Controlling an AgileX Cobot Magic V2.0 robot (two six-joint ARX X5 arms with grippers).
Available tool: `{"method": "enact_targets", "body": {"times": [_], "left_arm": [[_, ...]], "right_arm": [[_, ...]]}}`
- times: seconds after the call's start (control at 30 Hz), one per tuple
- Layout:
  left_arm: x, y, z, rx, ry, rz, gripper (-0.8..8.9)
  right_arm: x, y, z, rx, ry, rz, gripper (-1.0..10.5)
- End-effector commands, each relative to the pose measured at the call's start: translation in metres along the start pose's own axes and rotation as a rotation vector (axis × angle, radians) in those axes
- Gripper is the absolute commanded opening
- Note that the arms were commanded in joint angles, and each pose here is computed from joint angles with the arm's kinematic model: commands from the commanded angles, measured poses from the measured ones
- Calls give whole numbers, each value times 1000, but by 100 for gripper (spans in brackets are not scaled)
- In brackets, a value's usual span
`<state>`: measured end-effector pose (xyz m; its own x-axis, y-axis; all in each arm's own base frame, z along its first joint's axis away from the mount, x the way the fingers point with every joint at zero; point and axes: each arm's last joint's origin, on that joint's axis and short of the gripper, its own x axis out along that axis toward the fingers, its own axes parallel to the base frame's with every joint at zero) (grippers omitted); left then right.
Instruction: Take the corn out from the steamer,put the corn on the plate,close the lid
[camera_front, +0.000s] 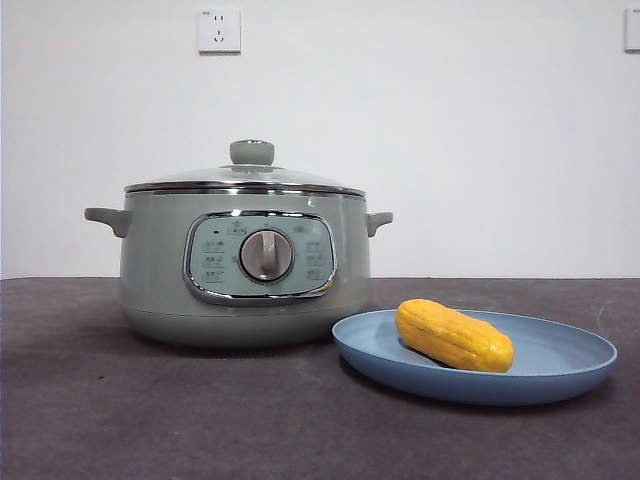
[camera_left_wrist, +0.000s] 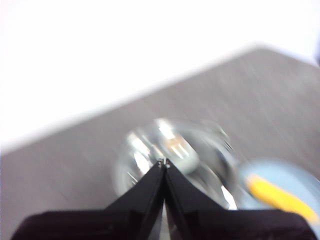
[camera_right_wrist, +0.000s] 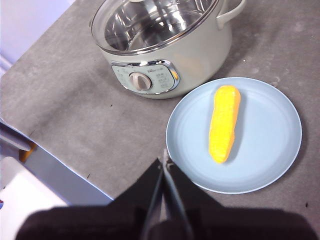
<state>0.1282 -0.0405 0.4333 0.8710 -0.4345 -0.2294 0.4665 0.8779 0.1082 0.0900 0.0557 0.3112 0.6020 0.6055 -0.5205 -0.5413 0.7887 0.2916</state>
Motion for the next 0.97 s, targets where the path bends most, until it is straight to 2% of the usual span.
{"method": "enact_targets", "body": {"times": [0.03,0.17,0.27,0.6,0.8,0.97], "left_arm": [[-8,6,-9,34,-108,92,-4],[-15,9,-41,60,-239,203,-4],[-13,8,-75,66,-271,253,-4],[-1,-4,-190,-26,-170,341,-4],[6,-6,-234,-122,-136,453,-4],[13,-9,-263,-179,-117,455,-4]], "right_arm": [[1,-1,-1,-4,3,-2,0],[1,-1,-1,-4,3,-2,0],[1,-1,-1,-4,3,-2,0],[1,-1,-1,-4,3,-2,0],[1,-1,-1,-4,4,-2,0],[1,-1,-1,-4,3,-2,0]]}}
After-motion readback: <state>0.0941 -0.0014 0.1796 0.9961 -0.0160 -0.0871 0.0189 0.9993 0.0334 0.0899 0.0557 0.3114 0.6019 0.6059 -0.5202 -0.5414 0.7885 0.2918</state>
